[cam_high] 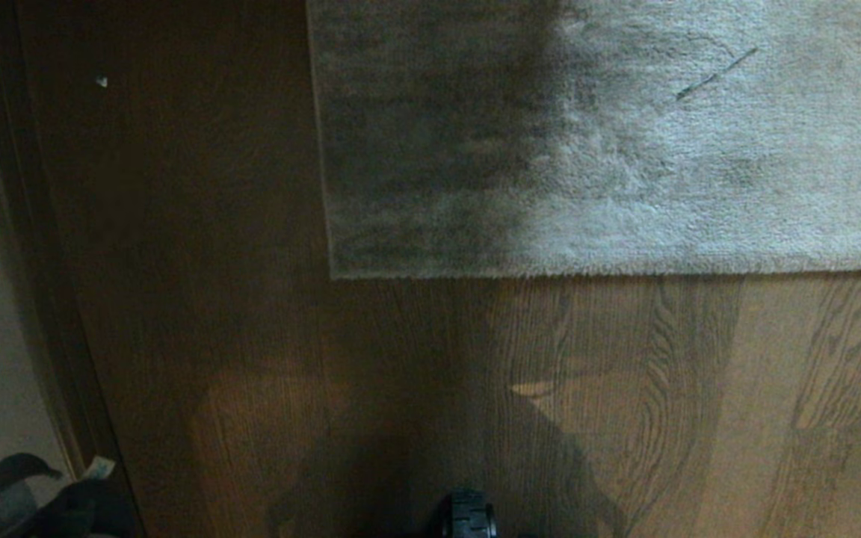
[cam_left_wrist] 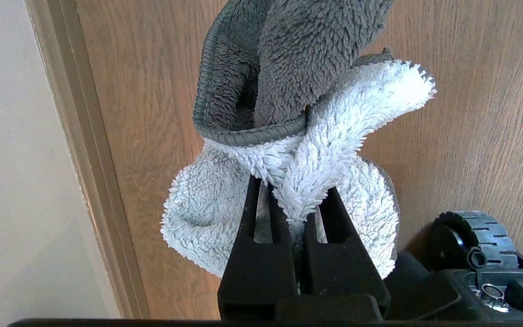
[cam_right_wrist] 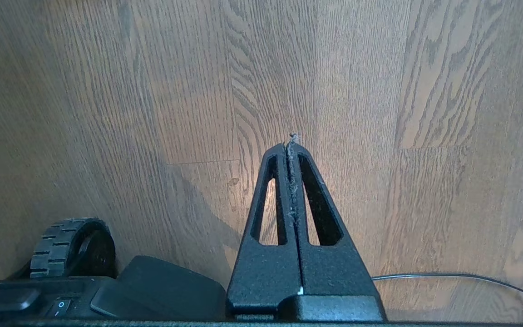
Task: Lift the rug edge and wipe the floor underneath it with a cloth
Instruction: Lift up the carpet
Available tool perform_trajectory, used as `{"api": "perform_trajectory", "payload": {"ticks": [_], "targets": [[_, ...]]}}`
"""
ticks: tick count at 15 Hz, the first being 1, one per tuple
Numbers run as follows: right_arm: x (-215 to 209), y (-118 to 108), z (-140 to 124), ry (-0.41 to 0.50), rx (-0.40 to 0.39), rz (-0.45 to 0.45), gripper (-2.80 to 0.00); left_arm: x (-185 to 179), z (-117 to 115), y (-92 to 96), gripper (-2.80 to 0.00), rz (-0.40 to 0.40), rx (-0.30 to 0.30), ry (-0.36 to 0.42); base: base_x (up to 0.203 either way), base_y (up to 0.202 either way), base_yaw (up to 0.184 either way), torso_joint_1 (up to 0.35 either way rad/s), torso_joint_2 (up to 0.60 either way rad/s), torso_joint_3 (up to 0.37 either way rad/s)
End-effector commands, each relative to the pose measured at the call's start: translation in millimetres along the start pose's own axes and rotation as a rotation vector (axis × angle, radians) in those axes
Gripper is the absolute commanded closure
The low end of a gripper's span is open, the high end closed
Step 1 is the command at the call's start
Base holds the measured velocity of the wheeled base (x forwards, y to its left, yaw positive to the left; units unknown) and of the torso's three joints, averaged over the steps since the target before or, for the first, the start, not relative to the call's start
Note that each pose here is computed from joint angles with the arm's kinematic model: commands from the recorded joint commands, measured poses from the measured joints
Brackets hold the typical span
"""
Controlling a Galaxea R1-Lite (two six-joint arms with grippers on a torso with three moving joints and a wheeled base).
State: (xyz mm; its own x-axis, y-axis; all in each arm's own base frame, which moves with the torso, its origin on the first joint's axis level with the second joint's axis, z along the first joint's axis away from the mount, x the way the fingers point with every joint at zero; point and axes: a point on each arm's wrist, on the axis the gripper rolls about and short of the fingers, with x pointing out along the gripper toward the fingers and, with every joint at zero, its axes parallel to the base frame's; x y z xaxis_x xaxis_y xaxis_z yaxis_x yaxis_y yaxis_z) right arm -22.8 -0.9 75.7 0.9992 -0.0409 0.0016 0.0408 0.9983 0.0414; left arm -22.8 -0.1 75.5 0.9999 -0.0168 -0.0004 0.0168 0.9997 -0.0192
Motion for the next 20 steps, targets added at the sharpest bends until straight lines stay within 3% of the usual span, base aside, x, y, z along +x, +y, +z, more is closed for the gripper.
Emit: {"api": "perform_trajectory", "payload": {"ticks": [1,3,6,10,13,16,20], "targets": [[0.0,0.0,0.1,-0.002,-0.006,0.000,0.00,0.0,0.0,0.0,0.00,0.000,-0.001,0.000,0.000,0.000,0.000,0.000,0.00,0.000],[-0.2,0.5,5.5,-0.053,-0.020,0.012,0.00,0.0,0.0,0.0,0.00,0.000,0.001,0.000,0.000,0.000,0.000,0.000,0.00,0.000],[-5.4,5.6,25.6,-0.107,-0.038,0.215,0.00,0.0,-0.1,0.0,0.00,0.000,-0.001,0.001,0.000,0.000,0.000,0.000,0.00,0.000],[11.7,10.6,66.3,0.017,-0.047,0.390,0.00,0.0,0.0,0.0,0.00,0.000,0.001,0.000,0.000,0.000,0.000,0.000,0.00,0.000],[43.9,16.3,87.9,0.176,-0.021,0.487,0.00,0.0,-0.1,0.0,0.00,0.000,0.000,0.001,0.000,0.000,0.000,0.000,0.00,0.000],[79.8,31.5,90.9,0.382,0.121,0.612,0.00,0.0,0.0,0.0,0.00,0.000,-0.001,0.000,0.000,0.000,0.000,0.000,0.00,0.000],[127.6,57.3,57.8,0.678,0.212,0.634,0.00,0.0,0.0,0.0,0.00,0.000,0.000,0.000,0.000,0.000,0.000,0.000,0.00,0.000]]}}
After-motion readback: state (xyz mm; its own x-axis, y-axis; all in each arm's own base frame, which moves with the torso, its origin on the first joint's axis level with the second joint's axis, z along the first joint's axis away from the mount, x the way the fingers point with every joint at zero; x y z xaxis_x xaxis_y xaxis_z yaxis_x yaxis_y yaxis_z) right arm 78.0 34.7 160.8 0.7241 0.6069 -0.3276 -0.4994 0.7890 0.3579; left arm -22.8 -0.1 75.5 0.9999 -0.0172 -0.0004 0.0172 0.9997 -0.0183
